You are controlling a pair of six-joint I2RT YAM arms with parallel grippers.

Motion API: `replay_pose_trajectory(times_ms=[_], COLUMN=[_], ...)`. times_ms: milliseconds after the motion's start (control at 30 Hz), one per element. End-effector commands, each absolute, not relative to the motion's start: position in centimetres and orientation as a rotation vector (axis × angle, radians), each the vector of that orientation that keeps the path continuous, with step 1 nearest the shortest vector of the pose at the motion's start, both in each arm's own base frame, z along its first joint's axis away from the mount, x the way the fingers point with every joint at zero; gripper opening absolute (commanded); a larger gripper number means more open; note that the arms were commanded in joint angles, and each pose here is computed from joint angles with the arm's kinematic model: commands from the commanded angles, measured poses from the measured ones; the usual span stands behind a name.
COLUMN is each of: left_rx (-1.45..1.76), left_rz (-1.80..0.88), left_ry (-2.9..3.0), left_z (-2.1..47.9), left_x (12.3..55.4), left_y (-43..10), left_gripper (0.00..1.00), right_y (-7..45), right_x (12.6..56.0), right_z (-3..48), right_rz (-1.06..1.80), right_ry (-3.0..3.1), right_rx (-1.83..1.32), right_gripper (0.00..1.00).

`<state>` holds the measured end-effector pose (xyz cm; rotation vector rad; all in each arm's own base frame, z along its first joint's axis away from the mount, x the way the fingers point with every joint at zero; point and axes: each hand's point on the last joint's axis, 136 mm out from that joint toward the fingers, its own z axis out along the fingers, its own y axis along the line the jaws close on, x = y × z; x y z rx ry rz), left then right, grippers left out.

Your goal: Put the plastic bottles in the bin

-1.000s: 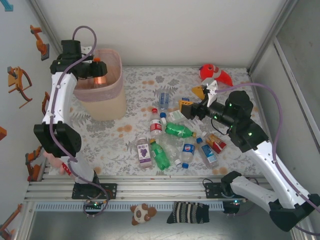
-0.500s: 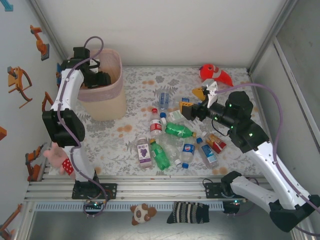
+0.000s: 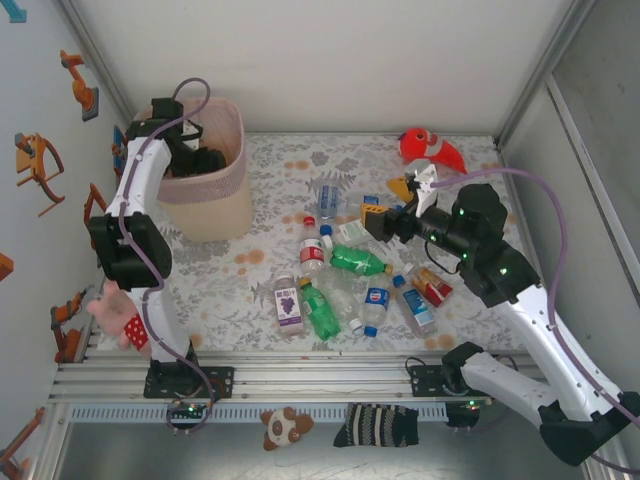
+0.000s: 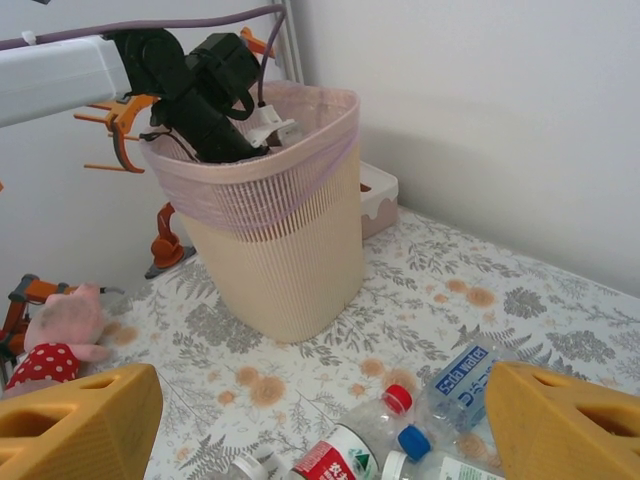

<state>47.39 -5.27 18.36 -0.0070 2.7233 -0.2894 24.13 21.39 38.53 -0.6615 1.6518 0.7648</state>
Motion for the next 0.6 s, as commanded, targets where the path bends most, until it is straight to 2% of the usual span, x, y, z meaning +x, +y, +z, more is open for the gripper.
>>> replay_pose_trajectory(times_ms=[0,300,567], left_rx=[-0.002,0.008,0.029], left_rz=[-0.289,-0.318,-0.396], left_ry=[2.661,2.572,2.445], left_z=[21.6,25.4,30.1], left_x=[46.9,46.0,44.7], left_y=[-5.1,-5.4,-6.3], left_gripper=[0.75,0.75,0.75], right_y=[20.9,19.9,18.1], right_x=[23.8,24.1,25.0], right_z=[38.9,37.5,33.8], right_rz=[0.735,0.652,0.481], right_ry=[1.639,1.729,1.913], right_rx=[-0.662,-0.655,-0.667], right_gripper=[0.83,0.81,0.79])
